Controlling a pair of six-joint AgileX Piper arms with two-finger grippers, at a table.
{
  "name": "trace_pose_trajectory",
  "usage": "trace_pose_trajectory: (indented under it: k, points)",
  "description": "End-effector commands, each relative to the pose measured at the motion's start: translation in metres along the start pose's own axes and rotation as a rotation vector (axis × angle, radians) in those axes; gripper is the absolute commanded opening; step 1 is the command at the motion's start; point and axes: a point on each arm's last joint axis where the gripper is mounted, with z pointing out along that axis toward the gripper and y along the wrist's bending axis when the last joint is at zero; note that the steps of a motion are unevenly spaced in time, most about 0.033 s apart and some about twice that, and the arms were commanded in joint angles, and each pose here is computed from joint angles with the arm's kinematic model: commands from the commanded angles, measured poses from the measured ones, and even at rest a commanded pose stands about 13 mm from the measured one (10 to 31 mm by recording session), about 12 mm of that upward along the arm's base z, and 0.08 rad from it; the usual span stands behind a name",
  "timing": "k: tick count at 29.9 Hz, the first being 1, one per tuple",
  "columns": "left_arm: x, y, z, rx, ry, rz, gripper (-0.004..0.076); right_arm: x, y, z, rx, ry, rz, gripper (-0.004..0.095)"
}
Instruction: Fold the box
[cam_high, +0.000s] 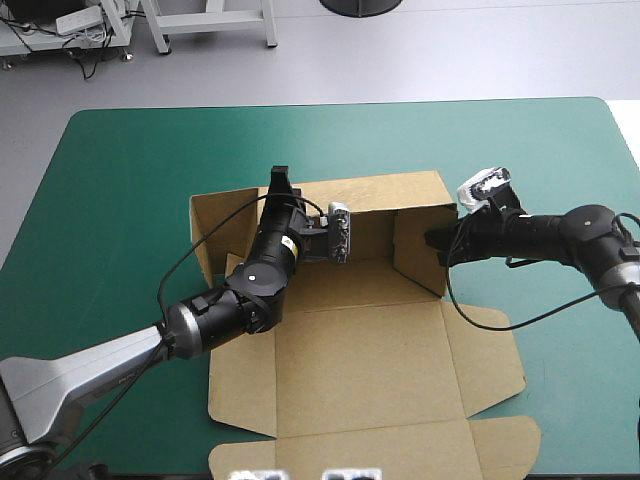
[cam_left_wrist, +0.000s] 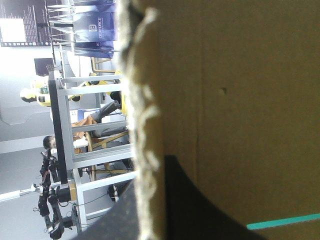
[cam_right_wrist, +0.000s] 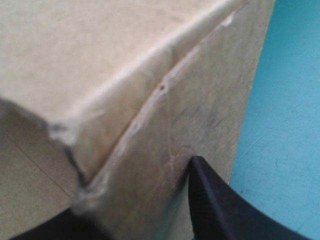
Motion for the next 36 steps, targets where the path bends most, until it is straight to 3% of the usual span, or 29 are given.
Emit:
trace_pose_trajectory:
  k: [1,3,13,23,36]
  points:
    - [-0.010,0.014,-0.012,-0.034,-0.114,-0.030,-0.0010,-0.016,0.004,-0.005,0.002,-0.101,0.047,0.0178]
    - [-0.010,0.014,-0.012,-0.035,-0.115,-0.028,-0.0010,-0.017,0.005,-0.005,0.002,-0.102,0.047,-0.0005]
    - [-0.011,0.018,-0.013,-0.087,-0.121,0.047,0.0020,-0.016,0.006,-0.005,-0.016,-0.095,0.047,0.0002]
    - [-0.016,0.017,-0.013,-0.068,-0.181,-0.038,0.0391,-0.016,0.007,-0.005,-0.021,-0.090,0.051,0.0002]
    - [-0.074,0.026,-0.073,-0.170,-0.501,-0.182,0.0389,-0.015,0.007,-0.005,-0.024,-0.080,0.084,0.0002]
